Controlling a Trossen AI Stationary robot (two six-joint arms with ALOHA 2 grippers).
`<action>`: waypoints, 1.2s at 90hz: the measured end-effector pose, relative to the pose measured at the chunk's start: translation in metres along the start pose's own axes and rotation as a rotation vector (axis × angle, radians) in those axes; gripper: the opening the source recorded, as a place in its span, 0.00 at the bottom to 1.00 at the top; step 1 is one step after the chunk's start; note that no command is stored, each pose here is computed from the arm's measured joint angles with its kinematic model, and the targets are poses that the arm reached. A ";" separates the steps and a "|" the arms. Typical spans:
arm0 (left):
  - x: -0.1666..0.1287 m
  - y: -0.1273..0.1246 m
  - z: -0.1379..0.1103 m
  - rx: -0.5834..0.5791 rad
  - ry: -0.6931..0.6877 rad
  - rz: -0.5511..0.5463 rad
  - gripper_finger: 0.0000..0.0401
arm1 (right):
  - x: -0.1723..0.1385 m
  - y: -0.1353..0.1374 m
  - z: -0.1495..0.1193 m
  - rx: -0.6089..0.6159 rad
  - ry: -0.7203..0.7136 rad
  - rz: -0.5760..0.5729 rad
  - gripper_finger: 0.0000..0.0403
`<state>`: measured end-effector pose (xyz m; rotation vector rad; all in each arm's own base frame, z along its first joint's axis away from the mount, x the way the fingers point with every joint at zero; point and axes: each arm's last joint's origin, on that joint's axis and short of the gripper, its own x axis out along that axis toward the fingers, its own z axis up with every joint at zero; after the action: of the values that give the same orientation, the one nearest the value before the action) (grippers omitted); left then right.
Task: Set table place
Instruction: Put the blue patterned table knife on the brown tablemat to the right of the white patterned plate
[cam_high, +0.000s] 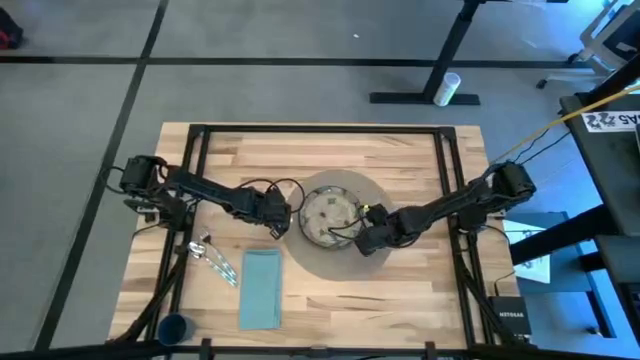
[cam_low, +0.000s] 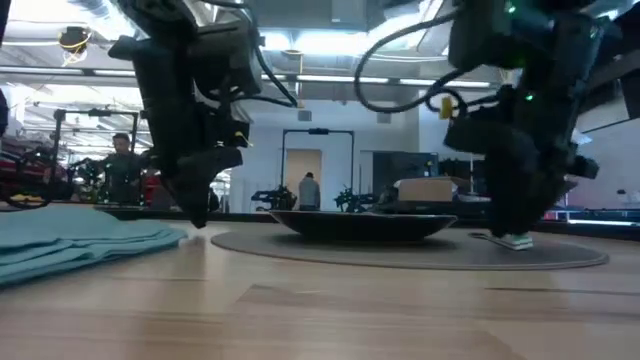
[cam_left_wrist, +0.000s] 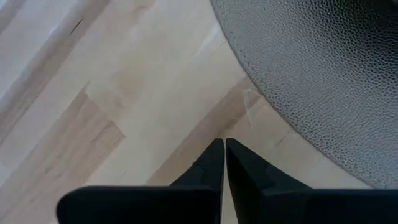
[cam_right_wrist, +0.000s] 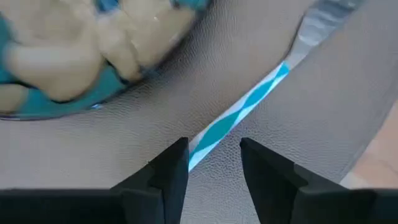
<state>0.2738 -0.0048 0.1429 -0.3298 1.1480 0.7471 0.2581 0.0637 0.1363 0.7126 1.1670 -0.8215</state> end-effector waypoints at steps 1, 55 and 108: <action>0.000 0.000 0.000 0.000 0.000 0.000 0.00 | 0.001 0.000 0.000 -0.001 0.001 -0.001 0.33; 0.000 0.000 0.000 0.019 0.001 0.002 0.00 | 0.006 0.003 0.001 -0.083 -0.069 -0.019 0.01; 0.000 0.000 0.000 0.020 0.003 0.004 0.00 | -0.004 0.015 0.007 -0.093 -0.080 0.015 0.00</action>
<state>0.2734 -0.0047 0.1425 -0.3122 1.1587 0.7381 0.2739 0.0664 0.1426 0.6062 1.1193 -0.7709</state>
